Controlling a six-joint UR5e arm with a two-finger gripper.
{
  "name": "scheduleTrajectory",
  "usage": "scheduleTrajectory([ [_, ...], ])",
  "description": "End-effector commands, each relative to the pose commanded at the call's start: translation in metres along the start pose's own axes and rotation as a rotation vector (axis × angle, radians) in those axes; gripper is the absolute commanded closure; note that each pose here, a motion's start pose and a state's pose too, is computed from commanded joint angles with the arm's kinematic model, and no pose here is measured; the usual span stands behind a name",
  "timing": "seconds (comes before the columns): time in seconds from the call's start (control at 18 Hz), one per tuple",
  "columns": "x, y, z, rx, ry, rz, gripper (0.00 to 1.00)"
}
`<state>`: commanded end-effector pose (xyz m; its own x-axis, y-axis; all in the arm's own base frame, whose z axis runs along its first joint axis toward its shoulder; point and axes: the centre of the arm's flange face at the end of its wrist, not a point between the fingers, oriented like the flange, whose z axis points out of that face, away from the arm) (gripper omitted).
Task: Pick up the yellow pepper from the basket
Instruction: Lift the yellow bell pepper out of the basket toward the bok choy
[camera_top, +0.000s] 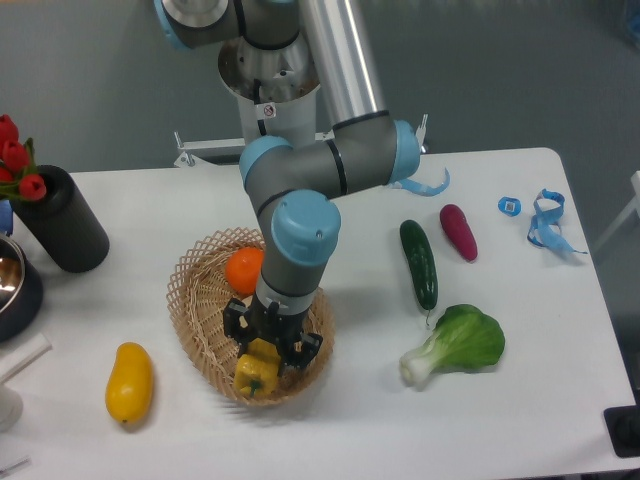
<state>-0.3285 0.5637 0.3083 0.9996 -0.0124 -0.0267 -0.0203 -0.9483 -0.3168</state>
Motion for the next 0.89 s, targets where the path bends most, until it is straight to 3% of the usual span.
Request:
scheduleTrajectory([
  [0.28, -0.037, 0.013, -0.054, 0.033, -0.099, 0.031, 0.62],
  [0.61, -0.121, 0.078, -0.098, 0.010, -0.180, 0.122, 0.62],
  [0.89, -0.155, 0.112, -0.116, -0.009, -0.207, 0.154, 0.62],
])
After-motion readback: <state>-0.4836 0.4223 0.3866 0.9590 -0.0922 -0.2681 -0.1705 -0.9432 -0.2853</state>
